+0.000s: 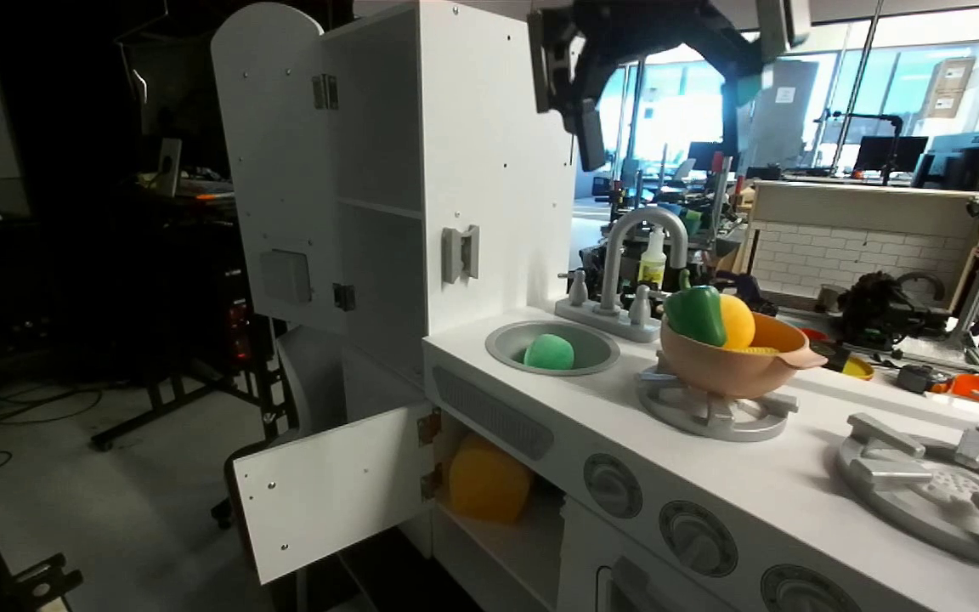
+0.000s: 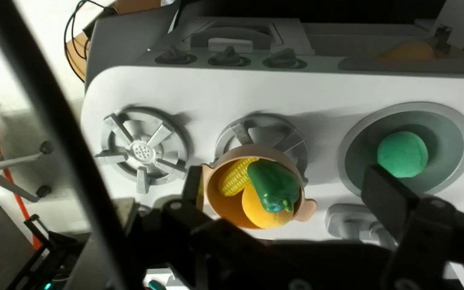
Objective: Put the green pepper and green plushy in the open cabinet
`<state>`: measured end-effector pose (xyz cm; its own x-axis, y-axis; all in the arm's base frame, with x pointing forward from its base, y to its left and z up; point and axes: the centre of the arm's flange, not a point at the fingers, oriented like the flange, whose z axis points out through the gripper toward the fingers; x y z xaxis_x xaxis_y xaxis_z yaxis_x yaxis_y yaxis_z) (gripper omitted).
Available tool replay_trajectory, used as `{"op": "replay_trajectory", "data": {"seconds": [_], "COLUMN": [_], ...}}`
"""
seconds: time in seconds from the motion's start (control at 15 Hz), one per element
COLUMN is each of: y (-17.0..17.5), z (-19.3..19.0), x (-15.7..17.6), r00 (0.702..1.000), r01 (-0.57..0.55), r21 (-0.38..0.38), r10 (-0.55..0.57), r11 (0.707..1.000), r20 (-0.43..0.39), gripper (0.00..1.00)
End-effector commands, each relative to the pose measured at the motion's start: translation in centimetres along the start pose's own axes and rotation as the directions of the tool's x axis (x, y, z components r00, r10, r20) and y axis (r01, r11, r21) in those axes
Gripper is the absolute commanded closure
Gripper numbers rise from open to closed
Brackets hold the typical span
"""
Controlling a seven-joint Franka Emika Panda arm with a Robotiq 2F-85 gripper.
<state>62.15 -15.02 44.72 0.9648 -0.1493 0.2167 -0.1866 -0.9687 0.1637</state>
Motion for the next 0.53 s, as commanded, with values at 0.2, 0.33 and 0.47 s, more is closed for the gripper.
{"op": "replay_trajectory", "data": {"seconds": [0.2,0.33,0.47], "y": [1.1,0.9,0.6], "z": [7.3,9.1,10.7], "x": [9.0,9.4,9.7], "r00": [0.995,0.992,0.988], "r01": [0.102,0.127,0.154], "r21": [-0.053,-0.057,-0.047], "r10": [-0.101,-0.126,-0.153], "r11": [0.993,0.99,0.987], "r20": [0.01,0.023,0.033], "gripper": [0.0,0.0,0.0]}}
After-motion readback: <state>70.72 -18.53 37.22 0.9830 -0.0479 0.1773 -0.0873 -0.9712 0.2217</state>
